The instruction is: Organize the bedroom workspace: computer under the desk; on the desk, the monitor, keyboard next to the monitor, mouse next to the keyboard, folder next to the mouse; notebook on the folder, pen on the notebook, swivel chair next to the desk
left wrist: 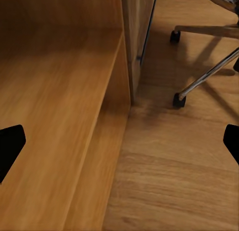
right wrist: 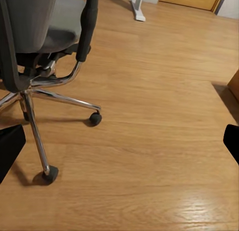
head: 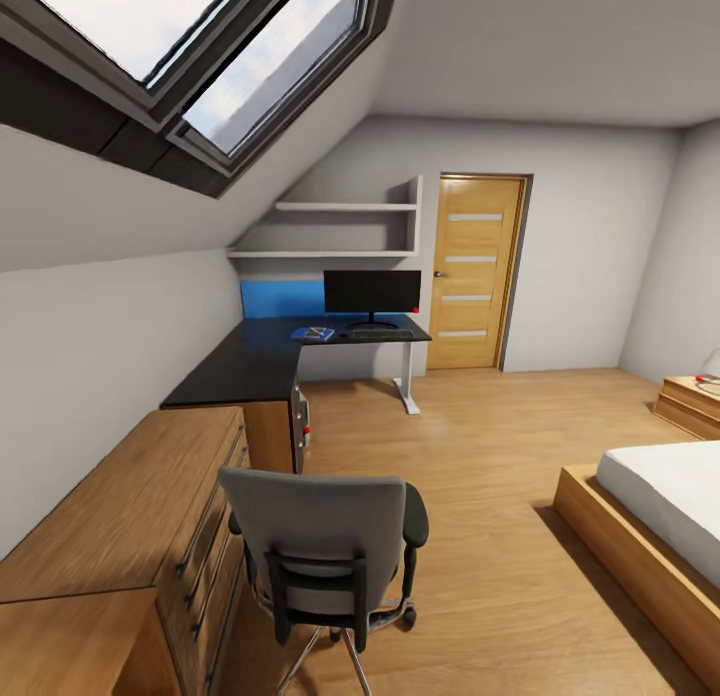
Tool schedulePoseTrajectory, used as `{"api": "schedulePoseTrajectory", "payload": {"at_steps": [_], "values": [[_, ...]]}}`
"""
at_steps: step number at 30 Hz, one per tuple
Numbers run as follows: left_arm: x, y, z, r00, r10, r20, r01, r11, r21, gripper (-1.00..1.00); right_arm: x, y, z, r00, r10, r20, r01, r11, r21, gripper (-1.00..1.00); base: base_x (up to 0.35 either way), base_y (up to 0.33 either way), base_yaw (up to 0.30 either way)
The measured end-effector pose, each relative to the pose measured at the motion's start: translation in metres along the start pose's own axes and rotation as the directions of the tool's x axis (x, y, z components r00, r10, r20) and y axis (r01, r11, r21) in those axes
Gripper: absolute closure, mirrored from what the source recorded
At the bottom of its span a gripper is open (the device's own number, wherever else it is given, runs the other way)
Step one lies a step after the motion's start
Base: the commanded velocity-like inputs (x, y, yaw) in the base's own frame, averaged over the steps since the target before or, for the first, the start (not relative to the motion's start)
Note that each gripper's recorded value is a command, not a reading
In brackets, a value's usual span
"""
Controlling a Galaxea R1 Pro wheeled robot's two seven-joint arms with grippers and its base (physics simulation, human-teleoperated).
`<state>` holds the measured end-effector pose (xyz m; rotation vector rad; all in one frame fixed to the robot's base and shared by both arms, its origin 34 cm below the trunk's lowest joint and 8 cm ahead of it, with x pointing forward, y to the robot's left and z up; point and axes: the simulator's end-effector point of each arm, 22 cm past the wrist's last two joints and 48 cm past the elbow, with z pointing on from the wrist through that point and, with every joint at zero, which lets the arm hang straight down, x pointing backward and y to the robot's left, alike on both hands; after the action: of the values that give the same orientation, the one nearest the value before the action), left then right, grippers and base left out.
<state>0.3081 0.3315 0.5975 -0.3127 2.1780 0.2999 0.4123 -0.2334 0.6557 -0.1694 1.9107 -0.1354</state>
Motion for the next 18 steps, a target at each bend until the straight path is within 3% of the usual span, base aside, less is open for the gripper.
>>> {"api": "schedulePoseTrajectory", "payload": {"at_steps": [11, 18], "values": [[0.013, -0.001, 0.01, 1.0, 0.0, 0.001, 0.0, 1.0, -0.001, -1.0, 0.015, 0.002, 0.006, 1.0, 0.003, 0.0, -0.003, 1.0, 0.005, -1.0, 0.0, 0.0, 0.003], [0.021, -0.003, 0.016, 1.0, -0.001, 0.002, 0.001, 1.0, -0.001, -1.0, 0.024, 0.004, 0.01, 1.0, 0.004, 0.0, -0.004, 1.0, 0.006, -1.0, 0.0, 0.0, 0.158]]}}
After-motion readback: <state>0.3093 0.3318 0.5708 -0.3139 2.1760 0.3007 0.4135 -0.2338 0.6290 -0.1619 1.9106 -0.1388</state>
